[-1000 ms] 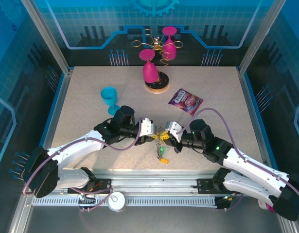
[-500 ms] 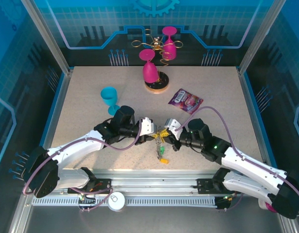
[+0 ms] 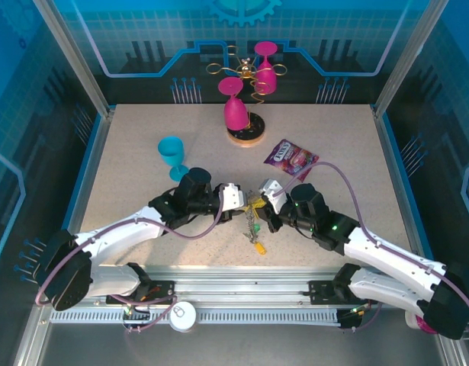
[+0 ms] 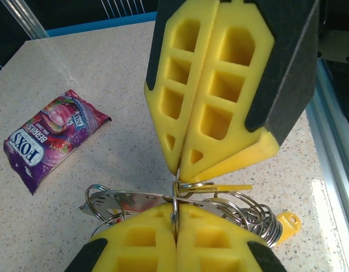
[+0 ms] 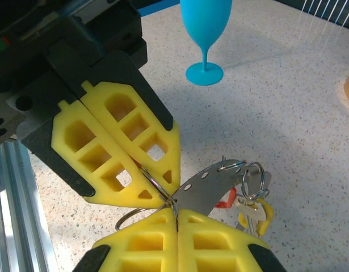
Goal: Put the keys on the keyring
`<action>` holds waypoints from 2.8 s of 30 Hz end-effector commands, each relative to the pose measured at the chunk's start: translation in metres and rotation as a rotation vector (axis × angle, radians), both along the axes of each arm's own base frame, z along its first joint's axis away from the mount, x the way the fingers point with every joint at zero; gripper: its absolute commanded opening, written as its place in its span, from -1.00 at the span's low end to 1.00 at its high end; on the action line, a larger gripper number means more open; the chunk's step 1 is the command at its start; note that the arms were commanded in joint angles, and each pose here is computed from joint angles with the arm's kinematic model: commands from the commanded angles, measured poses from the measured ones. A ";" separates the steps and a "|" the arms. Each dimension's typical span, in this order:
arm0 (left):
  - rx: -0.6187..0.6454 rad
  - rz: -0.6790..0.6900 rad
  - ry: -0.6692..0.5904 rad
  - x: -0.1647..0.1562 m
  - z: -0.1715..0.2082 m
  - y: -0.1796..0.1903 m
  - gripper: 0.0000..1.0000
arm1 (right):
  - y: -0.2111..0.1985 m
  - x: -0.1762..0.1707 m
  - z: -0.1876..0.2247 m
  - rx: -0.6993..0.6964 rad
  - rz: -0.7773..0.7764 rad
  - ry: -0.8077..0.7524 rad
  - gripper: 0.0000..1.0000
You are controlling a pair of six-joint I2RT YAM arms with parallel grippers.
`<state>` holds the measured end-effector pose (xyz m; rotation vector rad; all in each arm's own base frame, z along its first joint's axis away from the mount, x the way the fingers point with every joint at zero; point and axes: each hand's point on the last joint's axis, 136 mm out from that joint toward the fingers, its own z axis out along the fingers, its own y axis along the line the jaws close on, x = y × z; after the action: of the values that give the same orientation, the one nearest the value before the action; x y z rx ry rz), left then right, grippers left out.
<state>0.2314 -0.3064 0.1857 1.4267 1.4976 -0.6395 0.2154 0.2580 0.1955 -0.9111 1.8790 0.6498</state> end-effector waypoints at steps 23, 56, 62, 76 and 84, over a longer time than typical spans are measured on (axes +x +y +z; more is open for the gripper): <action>-0.169 -0.189 -0.273 -0.037 0.040 -0.005 -1.00 | -0.021 0.007 -0.002 -0.070 -0.059 0.183 -0.35; -0.264 -0.215 -0.171 -0.038 0.040 -0.006 -1.00 | 0.008 -0.044 0.043 0.081 0.402 -0.210 -0.43; -0.268 -0.227 -0.159 -0.040 0.040 -0.007 -1.00 | 0.010 -0.041 0.044 0.057 0.403 -0.241 -0.54; -0.288 -0.288 -0.096 -0.050 0.044 -0.011 -1.00 | 0.023 -0.046 0.039 0.015 0.486 -0.274 -0.75; -0.266 -0.233 -0.053 -0.040 0.038 -0.011 -1.00 | 0.023 -0.049 0.031 -0.035 0.522 -0.275 -1.00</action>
<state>0.1932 -0.3089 0.1997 1.4227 1.2496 -0.8750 0.1748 0.2708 0.2113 -1.4037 1.5070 0.7343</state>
